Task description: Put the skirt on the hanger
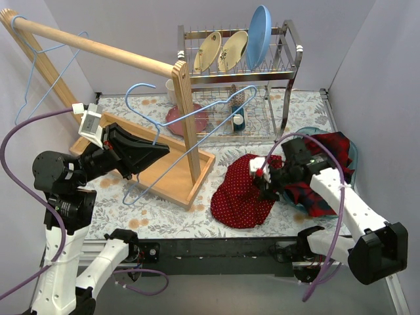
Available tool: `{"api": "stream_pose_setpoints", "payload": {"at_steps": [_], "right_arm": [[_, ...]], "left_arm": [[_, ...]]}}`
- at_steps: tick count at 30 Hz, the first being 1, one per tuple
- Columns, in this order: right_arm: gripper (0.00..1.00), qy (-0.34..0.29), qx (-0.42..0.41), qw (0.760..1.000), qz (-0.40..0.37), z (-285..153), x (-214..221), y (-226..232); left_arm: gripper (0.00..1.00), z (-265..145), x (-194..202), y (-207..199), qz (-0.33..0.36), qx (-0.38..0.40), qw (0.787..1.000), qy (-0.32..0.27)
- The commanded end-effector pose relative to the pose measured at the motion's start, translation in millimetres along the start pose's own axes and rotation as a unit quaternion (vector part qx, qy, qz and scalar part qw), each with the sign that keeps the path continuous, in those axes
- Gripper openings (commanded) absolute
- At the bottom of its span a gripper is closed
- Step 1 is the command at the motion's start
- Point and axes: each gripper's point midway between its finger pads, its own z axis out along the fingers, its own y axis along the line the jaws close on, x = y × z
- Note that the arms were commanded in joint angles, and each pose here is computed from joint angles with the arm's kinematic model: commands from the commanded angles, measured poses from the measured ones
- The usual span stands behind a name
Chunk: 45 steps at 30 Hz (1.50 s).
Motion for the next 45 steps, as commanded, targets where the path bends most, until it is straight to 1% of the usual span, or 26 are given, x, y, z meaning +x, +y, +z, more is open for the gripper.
{"api": "stream_pose_setpoints", "payload": {"at_steps": [1, 3, 5, 9, 14, 17, 20, 21, 22, 23, 26, 27, 29, 31, 32, 33, 34, 35, 36, 38, 39, 40, 42, 44, 45], "right_arm": [[0.63, -0.002, -0.089, 0.992, -0.087, 29, 5, 50], [0.64, 0.021, -0.095, 0.989, -0.114, 37, 15, 56], [0.64, 0.023, -0.117, 0.98, -0.16, 45, 21, 70], [0.66, 0.033, -0.148, 0.964, -0.218, 53, 33, 89], [0.65, 0.049, -0.137, 0.96, -0.24, 66, 43, 86], [0.62, 0.048, -0.138, 0.958, -0.246, 73, 39, 88], [0.54, 0.047, -0.136, 0.956, -0.257, 78, 34, 86], [0.47, 0.043, -0.135, 0.955, -0.261, 79, 29, 86], [0.42, 0.041, -0.137, 0.955, -0.261, 79, 28, 87], [0.31, 0.034, -0.142, 0.954, -0.262, 79, 23, 89], [0.15, 0.011, -0.167, 0.951, -0.258, 79, 4, 100], [0.06, 0.007, -0.185, 0.949, -0.254, 82, 1, 107], [0.02, -0.016, -0.207, 0.946, -0.248, 83, -18, 116], [0.01, -0.022, -0.24, 0.939, -0.245, 90, -31, 129], [0.01, -0.037, -0.244, 0.937, -0.247, 92, -52, 130], [0.01, -0.032, -0.267, 0.931, -0.248, 101, -57, 140], [0.01, -0.031, -0.272, 0.93, -0.245, 107, -66, 143], [0.01, -0.051, -0.247, 0.932, -0.261, 115, -97, 134], [0.01, -0.038, -0.262, 0.934, -0.24, 128, -100, 143], [0.01, -0.04, -0.234, 0.942, -0.238, 145, -124, 135], [0.01, -0.048, -0.22, 0.949, -0.22, 160, -143, 130], [0.01, -0.049, -0.212, 0.953, -0.212, 166, -150, 125], [0.01, -0.044, -0.189, 0.961, -0.197, 182, -157, 113], [0.01, -0.044, -0.176, 0.967, -0.178, 187, -156, 109], [0.15, -0.042, -0.172, 0.969, -0.17, 189, -153, 108]], "left_arm": [[0.0, -1, 2, -4, -0.001, 0.01, 1.0, 0.002], [0.0, -1, 1, -5, 0.001, 0.01, 1.0, 0.001], [0.0, -1, 1, -3, -0.002, 0.008, 1.0, 0.001], [0.0, 0, 1, -2, -0.003, 0.007, 1.0, 0.001], [0.0, 1, 2, 0, -0.008, 0.005, 1.0, 0.003], [0.0, 2, 2, 2, -0.01, 0.005, 1.0, 0.004], [0.0, 2, 3, 2, -0.01, 0.005, 1.0, 0.005], [0.0, 2, 3, 2, -0.01, 0.005, 1.0, 0.005], [0.0, 2, 3, 2, -0.009, 0.005, 1.0, 0.005], [0.0, 2, 4, 3, -0.011, 0.004, 1.0, 0.006], [0.0, 3, 3, 5, -0.012, 0.004, 1.0, 0.007], [0.0, 3, 3, 4, -0.012, 0.004, 1.0, 0.006], [0.0, 4, 2, 6, -0.014, 0.003, 1.0, 0.007], [0.0, 5, 0, 6, -0.015, 0.002, 1.0, 0.006], [0.0, 6, -1, 7, -0.014, 0.001, 1.0, 0.005], [0.0, 6, -1, 8, -0.016, -0.001, 1.0, 0.005], [0.0, 6, -2, 7, -0.013, -0.002, 1.0, 0.004], [0.0, 6, -3, 8, -0.013, -0.005, 1.0, 0.001], [0.0, 5, -3, 8, -0.014, -0.008, 1.0, 0.001], [0.0, 5, -5, 9, -0.009, -0.016, 1.0, -0.004], [0.0, 4, -5, 8, -0.011, -0.02, 1.0, -0.003], [0.0, 3, -5, 9, -0.009, -0.023, 1.0, -0.004], [0.0, 2, -8, 7, -0.003, -0.03, 1.0, -0.007], [0.0, 1, -10, 5, 0.003, -0.03, 1.0, -0.008], [0.0, 1, -10, 5, 0.004, -0.03, 1.0, -0.008]]}}
